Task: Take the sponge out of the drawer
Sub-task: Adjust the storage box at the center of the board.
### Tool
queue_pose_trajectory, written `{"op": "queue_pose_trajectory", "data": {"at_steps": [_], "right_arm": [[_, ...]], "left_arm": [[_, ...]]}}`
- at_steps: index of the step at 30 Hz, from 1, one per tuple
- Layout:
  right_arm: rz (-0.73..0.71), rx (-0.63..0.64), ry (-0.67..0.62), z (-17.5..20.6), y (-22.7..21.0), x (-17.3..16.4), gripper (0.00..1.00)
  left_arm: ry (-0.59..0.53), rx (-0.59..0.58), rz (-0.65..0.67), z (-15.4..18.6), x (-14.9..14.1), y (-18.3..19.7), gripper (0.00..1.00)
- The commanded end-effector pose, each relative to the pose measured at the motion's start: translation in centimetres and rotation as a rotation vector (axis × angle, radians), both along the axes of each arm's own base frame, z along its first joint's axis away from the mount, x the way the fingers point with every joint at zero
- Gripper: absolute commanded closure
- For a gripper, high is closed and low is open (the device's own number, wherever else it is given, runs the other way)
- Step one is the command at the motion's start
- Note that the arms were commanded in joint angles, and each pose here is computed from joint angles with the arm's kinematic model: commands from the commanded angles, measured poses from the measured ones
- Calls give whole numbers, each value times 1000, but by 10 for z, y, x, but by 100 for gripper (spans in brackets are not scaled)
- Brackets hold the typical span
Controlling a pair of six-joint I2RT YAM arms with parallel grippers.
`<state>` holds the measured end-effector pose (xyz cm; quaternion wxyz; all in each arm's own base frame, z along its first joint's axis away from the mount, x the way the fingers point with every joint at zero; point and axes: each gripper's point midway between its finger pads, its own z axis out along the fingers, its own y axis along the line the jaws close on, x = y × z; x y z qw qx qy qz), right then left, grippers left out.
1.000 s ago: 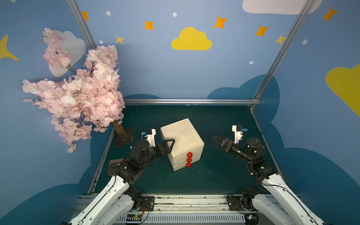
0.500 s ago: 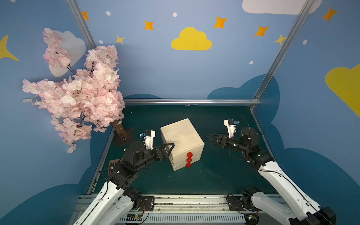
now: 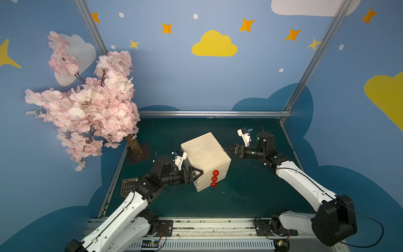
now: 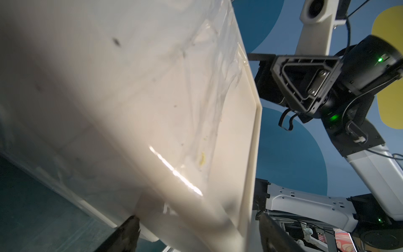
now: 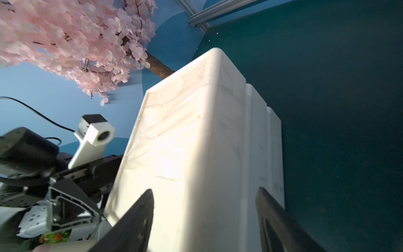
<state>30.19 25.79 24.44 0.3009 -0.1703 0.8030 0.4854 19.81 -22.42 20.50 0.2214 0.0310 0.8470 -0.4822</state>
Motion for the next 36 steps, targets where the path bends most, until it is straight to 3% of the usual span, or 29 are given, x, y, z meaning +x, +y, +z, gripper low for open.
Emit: {"op": "queue_pose_trajectory", "data": {"at_steps": [1,8,14,20,23,25,30,33,36], "right_arm": [[105,57,-31,21,16,3,34],[219,82,-22,23,41,17,42],[223,40,-80,29,47,40,44],[65,10,-146,50,4,82,36],[-107,-5,-201,68,-41,103,35],[-229,-49,-220,72,-72,109,29],[-414,-191,-131,58,-114,99,27],[-409,-174,-56,46,-115,76,27],[-363,-136,10,31,-109,49,26]], "left_arm": [[-95,-61,-53,19,6,-15,14],[-179,-92,-73,24,26,-33,11],[-201,-67,-110,19,46,-52,12],[-272,43,-88,27,54,-43,9],[-293,186,-71,32,51,-23,6],[-321,295,-32,41,51,-5,4],[-427,495,71,65,74,26,1],[-463,581,119,66,103,32,1],[-475,568,131,67,133,31,1]]}}
